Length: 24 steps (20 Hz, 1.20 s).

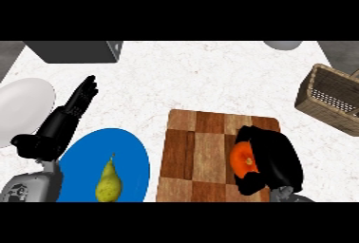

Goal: Pick the squash from the cutting board and place it in the basket

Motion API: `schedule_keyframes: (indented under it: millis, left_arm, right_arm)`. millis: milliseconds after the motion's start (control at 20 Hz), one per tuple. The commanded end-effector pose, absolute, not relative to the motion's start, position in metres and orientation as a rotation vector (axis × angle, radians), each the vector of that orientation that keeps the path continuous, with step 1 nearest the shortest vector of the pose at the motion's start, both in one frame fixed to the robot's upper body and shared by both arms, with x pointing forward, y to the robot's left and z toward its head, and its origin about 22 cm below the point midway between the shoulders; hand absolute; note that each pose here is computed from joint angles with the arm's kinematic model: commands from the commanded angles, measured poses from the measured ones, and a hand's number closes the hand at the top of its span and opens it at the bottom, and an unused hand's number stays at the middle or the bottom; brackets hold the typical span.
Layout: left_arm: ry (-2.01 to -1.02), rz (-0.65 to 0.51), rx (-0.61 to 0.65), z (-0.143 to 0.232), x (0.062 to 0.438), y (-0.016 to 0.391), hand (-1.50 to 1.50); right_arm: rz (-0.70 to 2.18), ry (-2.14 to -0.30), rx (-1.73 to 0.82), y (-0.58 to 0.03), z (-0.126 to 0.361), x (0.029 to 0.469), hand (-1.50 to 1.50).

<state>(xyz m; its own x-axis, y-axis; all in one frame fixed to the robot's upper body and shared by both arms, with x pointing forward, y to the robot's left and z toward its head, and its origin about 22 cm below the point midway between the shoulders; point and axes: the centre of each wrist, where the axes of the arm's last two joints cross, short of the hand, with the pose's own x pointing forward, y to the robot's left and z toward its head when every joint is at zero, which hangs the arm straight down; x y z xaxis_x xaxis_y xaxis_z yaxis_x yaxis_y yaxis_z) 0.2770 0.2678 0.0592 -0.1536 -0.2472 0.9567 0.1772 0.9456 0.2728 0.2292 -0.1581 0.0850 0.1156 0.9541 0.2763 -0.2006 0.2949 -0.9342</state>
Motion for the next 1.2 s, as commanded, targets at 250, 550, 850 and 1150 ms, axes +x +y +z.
schedule_keyframes:
  millis: [250, 550, 850, 1150]
  left_arm:
    - [-1.671, -0.374, 0.037, 0.055, 0.276, 0.264, 0.00]
    - [-1.679, -0.390, 0.061, 0.059, 0.288, 0.262, 0.00]
    - [-1.690, -0.362, 0.050, 0.058, 0.279, 0.273, 0.00]
    - [-1.684, -0.375, 0.058, 0.065, 0.282, 0.270, 0.00]
  right_arm:
    - [0.547, -1.501, -0.706, -0.145, 0.166, 0.195, 1.50]
    - [0.335, -1.684, -0.747, -0.145, 0.231, 0.156, 1.50]
    - [0.246, -1.634, -0.821, -0.151, 0.258, 0.144, 1.50]
    - [0.248, -1.546, -1.018, -0.149, 0.281, 0.193, 1.50]
